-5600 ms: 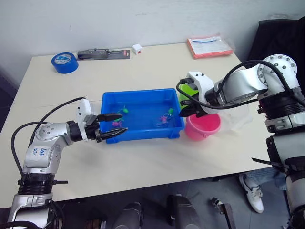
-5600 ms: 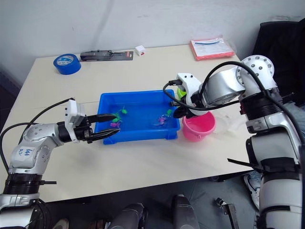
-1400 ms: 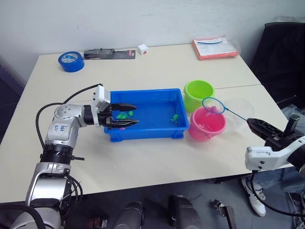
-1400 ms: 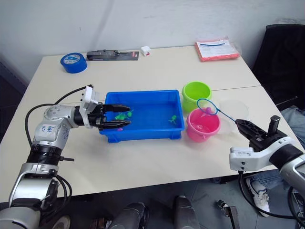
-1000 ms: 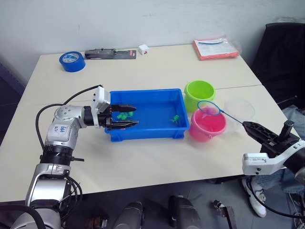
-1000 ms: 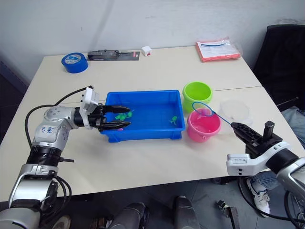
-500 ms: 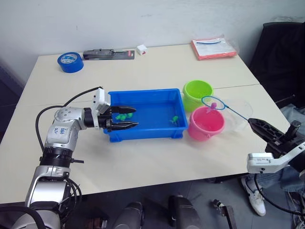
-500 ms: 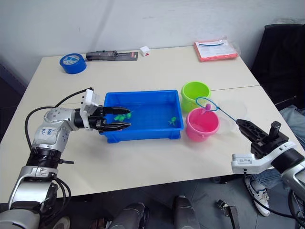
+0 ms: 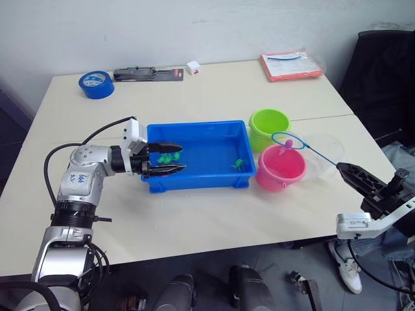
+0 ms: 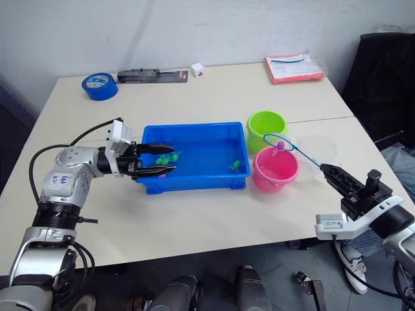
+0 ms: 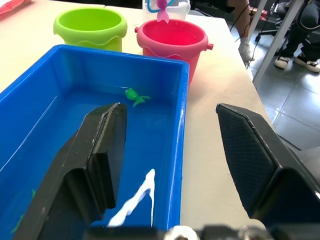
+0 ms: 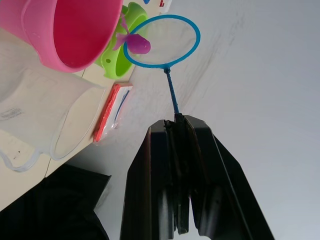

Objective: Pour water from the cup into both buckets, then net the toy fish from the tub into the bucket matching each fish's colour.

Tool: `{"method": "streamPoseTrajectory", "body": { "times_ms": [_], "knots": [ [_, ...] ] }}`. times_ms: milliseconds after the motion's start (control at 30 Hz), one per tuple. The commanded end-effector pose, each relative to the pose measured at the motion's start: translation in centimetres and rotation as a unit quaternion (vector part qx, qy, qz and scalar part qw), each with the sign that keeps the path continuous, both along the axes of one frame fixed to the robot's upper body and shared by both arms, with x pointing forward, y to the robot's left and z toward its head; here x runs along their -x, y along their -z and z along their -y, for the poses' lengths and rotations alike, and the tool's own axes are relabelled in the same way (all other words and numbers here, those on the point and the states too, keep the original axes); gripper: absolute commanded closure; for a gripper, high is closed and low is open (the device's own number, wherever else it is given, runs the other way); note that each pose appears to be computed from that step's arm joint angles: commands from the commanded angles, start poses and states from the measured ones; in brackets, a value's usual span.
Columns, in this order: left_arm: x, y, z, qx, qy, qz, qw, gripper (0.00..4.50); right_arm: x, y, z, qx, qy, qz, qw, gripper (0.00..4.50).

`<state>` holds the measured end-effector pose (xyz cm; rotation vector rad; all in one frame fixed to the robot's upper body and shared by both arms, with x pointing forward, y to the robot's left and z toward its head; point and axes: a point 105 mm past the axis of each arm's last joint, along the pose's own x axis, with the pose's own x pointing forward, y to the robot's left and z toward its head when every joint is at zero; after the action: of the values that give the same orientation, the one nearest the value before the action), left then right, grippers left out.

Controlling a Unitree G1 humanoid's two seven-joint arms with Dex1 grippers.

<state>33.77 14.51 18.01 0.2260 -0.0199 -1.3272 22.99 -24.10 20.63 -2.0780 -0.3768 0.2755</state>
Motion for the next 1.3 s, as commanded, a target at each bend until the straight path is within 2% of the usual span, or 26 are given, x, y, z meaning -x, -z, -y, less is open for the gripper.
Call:
{"method": "streamPoseTrajectory", "body": {
  "times_ms": [33,133,367,500,633,867,1033,1300],
  "knots": [
    [0.3,-0.8,-0.3,0.006,-0.001,0.015,1.0,1.4,0.0,-0.7,-0.3,0.0,-0.005,0.015,1.0,3.72],
    [0.3,-0.8,-0.4,0.006,-0.002,0.015,1.0,1.4,-0.2,-1.5,-0.1,0.013,-0.002,0.034,0.999,3.72],
    [0.3,-0.7,-0.4,0.004,-0.004,0.016,1.0,1.4,0.3,-0.8,-0.5,0.03,-0.016,0.029,0.999,3.72],
    [0.4,-0.7,-0.4,0.004,-0.005,0.016,1.0,1.4,0.6,-1.4,0.0,0.05,0.002,0.062,0.997,3.72],
    [0.4,-0.6,-0.4,0.004,-0.006,0.017,1.0,1.4,1.1,0.0,-0.1,0.05,-0.005,0.044,0.998,3.72],
    [0.4,-0.6,-0.4,0.005,-0.008,0.016,1.0,1.4,1.2,0.2,-0.5,0.067,-0.014,0.053,0.996,3.72],
    [0.4,-0.6,-0.5,0.005,-0.01,0.015,1.0,1.4,1.0,1.0,-0.8,0.005,-0.025,0.032,0.999,3.72],
    [0.6,-0.5,-0.6,0.004,-0.015,0.015,1.0,1.4,0.5,2.9,-0.4,0.003,-0.009,-0.016,1.0,3.72]
  ]
}}
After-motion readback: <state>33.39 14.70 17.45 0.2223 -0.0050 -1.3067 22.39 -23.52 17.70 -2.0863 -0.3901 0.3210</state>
